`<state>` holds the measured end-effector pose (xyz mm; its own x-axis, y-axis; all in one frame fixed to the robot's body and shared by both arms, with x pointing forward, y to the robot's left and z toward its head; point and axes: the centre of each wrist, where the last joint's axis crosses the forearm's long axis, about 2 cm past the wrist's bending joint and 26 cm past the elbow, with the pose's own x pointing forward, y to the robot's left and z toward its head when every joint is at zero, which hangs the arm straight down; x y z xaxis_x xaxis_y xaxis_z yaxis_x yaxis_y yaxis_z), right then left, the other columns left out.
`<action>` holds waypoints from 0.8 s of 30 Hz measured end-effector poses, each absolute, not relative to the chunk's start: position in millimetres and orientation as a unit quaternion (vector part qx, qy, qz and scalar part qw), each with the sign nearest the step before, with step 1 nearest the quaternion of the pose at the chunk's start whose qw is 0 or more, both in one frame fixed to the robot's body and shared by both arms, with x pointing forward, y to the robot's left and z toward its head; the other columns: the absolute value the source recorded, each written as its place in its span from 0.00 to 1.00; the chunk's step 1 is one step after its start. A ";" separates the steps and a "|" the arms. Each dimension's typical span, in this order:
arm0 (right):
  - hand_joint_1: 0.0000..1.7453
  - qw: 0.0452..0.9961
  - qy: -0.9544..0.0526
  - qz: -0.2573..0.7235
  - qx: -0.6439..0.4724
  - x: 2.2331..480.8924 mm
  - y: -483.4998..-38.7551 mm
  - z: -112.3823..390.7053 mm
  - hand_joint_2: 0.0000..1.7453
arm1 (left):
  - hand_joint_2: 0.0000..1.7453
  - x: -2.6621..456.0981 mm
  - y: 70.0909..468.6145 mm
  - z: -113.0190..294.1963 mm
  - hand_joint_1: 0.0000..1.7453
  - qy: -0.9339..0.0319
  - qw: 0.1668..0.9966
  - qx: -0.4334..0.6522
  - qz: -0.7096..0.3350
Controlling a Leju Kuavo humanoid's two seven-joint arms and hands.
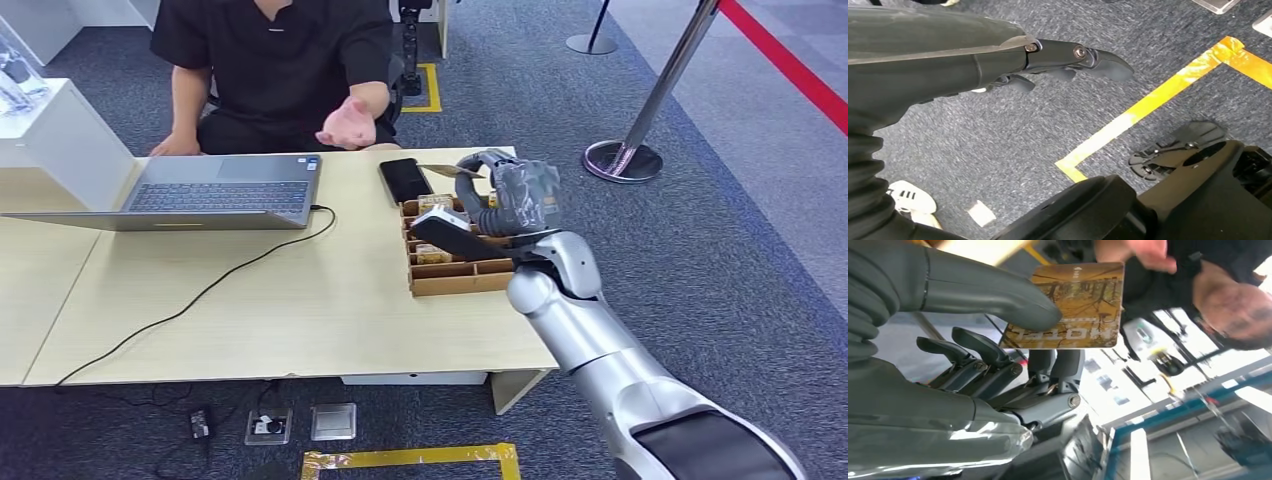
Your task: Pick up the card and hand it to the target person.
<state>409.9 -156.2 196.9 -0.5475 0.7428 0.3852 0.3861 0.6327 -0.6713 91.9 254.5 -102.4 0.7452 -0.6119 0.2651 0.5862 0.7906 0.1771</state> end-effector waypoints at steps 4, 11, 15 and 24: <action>1.00 0.364 -0.828 0.283 -0.318 409.2 -141.0 182.5 1.00 | 1.00 94.6 253.4 -101.7 0.00 -0.150 0.932 0.041 -0.327; 1.00 0.401 -0.811 0.303 -0.300 407.9 -123.0 172.2 1.00 | 1.00 98.9 251.8 -100.7 0.00 -0.148 0.926 0.042 -0.345; 1.00 0.409 -0.806 0.305 -0.300 408.6 -123.4 169.7 1.00 | 1.00 104.0 250.5 -99.4 0.00 -0.144 0.921 0.043 -0.359; 0.75 0.415 -0.806 0.309 -0.289 405.1 -119.6 162.9 1.00 | 0.50 110.3 249.7 -97.8 0.00 -0.140 0.910 0.064 -0.384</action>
